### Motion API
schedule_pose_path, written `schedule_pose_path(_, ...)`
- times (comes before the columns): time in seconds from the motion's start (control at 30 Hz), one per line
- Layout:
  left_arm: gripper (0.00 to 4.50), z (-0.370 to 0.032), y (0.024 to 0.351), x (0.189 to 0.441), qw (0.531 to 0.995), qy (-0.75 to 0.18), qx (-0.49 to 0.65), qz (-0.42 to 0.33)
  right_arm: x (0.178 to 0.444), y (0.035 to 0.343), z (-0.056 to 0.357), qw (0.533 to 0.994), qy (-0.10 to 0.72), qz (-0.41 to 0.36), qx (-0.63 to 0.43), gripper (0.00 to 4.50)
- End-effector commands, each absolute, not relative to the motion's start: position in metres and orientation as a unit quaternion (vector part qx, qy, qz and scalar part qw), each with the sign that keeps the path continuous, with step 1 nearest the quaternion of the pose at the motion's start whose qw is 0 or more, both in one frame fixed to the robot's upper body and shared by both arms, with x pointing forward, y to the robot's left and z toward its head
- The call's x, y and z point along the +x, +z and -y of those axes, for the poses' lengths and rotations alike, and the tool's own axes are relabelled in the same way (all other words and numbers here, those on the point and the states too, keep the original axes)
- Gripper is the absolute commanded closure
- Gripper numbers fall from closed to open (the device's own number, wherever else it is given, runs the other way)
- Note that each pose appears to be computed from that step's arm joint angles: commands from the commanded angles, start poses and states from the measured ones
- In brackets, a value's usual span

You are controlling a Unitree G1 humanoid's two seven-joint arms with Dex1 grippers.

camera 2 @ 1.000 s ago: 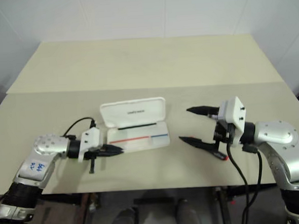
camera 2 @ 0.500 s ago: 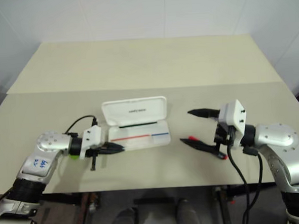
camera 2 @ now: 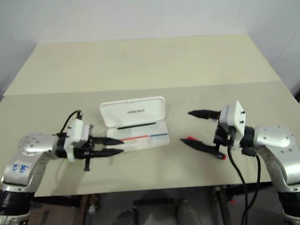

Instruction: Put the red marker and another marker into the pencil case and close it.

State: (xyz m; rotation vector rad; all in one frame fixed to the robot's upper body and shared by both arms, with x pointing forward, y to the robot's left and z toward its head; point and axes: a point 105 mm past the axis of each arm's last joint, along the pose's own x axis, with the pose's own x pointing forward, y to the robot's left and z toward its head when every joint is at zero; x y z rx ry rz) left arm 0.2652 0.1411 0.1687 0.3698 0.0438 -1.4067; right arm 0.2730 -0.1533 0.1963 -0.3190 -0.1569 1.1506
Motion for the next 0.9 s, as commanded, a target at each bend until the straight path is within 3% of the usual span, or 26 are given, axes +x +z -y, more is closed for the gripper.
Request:
schedule_pose_path(0.03,2.3,-0.144,0.188,0.253,0.756,-0.63,0.179,0.012,0.276,0.199,0.159,0.824,0.539,0.079,-0.156,0.0)
schedule_pose_path(0.27,0.06,-0.157,0.201,0.244,0.772,-0.606,0.19,0.012,0.272,0.183,0.192,0.849,0.504,0.019,-0.157,0.0)
schedule_pose_path(0.53,0.06,-0.182,0.203,0.241,0.792,-0.577,0.197,0.02,0.269,0.157,0.244,0.89,0.428,-0.049,-0.146,0.0)
schedule_pose_path(0.9,0.06,-0.193,0.203,0.25,0.802,-0.56,0.204,0.026,0.267,0.117,0.247,0.897,0.417,-0.096,-0.11,0.0)
